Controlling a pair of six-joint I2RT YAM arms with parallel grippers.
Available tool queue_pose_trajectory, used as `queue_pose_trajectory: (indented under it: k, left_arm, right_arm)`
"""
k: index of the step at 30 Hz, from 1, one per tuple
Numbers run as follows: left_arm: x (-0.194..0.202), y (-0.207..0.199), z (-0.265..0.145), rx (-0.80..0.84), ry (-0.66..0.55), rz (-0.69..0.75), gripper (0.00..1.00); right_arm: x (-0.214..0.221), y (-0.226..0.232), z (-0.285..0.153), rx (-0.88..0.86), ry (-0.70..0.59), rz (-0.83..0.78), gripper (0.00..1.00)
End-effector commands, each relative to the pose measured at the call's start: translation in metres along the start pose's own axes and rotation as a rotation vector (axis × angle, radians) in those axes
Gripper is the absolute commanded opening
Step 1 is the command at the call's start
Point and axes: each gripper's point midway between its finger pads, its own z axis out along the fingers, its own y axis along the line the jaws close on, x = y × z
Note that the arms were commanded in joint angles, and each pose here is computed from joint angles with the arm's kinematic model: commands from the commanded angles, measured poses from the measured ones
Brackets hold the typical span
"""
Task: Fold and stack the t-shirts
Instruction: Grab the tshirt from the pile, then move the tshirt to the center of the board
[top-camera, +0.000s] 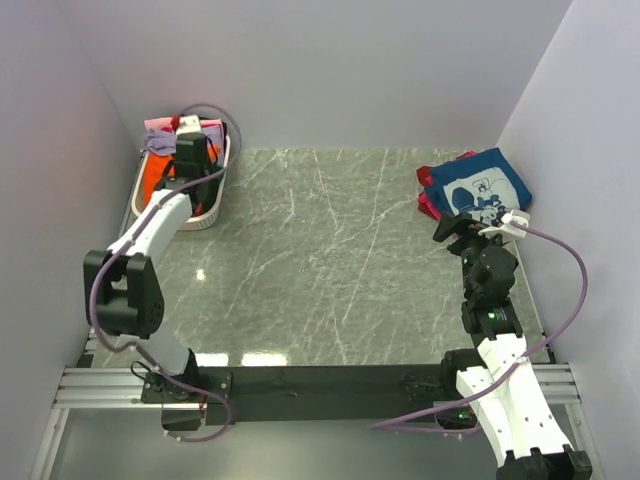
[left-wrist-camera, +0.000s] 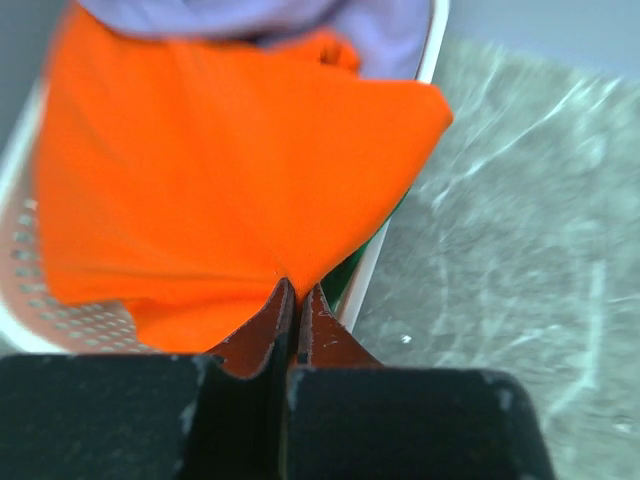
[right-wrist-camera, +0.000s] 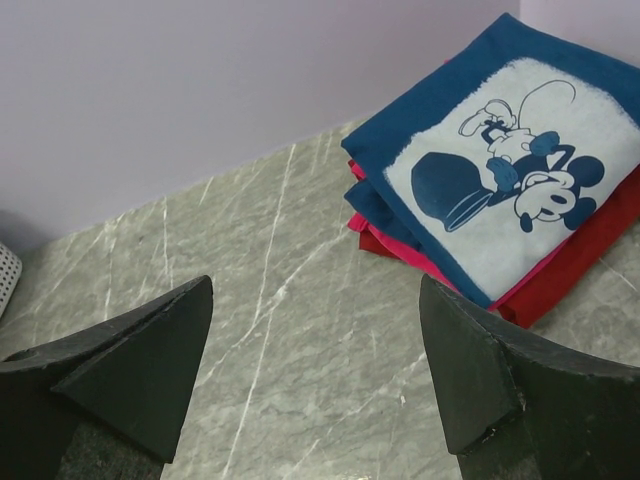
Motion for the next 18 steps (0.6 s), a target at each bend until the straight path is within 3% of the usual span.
queue_pose_trajectory:
  k: [1,5,9,18]
  left_arm:
    - [-0.078,-0.007,-0.051,0.05,-0.156,-0.07,0.0]
    - [-0.122,-0.023,-0.113,0.115,-0.283,-0.076,0.0]
    - [-0.142,-0.064,-0.167,0.284,-0.341,-0.061,0.0]
    - [-0.129,-0.164,-0.268,0.773,-0.333,-0.04,0.0]
  right_arm:
    - [-0.026,0.012,0.002,-0.029,-0.06,0.023,0.89]
    - [-0.025,0.016,0.008,-0.038,-0.038,0.02,0.89]
    - [-0.021,0.017,0.011,-0.037,-0.009,0.011,0.87]
    - [-0.026,0.016,0.006,-0.036,-0.024,0.008,0.87]
